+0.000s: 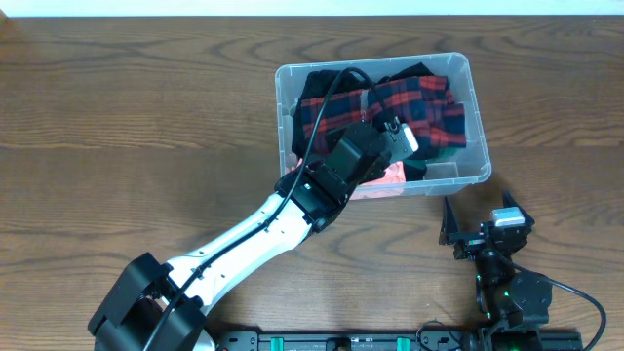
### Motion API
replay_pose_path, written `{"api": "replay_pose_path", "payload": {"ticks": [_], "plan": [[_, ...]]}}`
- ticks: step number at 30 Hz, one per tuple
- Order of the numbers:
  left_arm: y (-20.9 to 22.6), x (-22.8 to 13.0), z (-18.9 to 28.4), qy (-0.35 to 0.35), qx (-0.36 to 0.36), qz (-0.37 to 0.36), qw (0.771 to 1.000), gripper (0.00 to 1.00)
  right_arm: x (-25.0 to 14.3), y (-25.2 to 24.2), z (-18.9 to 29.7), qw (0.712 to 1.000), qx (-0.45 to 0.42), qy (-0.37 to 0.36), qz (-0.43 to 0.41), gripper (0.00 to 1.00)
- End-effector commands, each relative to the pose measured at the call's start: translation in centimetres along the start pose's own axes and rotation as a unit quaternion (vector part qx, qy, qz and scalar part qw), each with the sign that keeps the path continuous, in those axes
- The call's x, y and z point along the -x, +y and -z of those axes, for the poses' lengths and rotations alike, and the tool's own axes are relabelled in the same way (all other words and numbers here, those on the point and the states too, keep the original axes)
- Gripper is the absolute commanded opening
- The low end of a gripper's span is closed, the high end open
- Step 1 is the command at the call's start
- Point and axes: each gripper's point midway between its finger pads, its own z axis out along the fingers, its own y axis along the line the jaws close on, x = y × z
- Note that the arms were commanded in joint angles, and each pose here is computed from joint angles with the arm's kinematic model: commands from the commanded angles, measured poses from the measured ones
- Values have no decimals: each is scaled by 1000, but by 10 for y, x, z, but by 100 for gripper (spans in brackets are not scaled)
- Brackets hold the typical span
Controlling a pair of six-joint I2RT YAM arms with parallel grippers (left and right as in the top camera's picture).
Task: Pack container
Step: 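Lift the plaid shirt and carry it right over the bin, then lower the plaid shirt into the bin and open the left gripper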
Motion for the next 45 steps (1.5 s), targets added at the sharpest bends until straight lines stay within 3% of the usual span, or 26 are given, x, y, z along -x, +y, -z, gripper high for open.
{"api": "replay_pose_path", "payload": {"ticks": [1,6,10,17,26,28,35,38,45], "plan": [[-2,0,4,4,-9,3,1000,29,-1,-2,0,1000,-6,1,6,99],[-8,-10,4,24,-21,-3,999,75,-1,-2,0,1000,-6,1,6,99],[-10,-8,6,22,-23,-5,999,92,-1,-2,0,1000,-6,1,6,99],[-15,15,26,-10,-26,-12,1000,98,-1,-2,0,1000,-6,1,6,99],[-2,40,67,-52,-16,-8,998,98,-1,-2,0,1000,-6,1,6,99],[4,45,76,-62,-10,-4,998,90,-1,-2,0,1000,-6,1,6,99],[11,55,77,-83,4,3,997,10,-1,-2,0,1000,-6,1,6,99],[14,63,69,-99,15,15,995,6,-1,-2,0,1000,-6,1,6,99],[38,70,60,-117,58,199,971,6,-1,-2,0,1000,-6,1,6,99]]}}
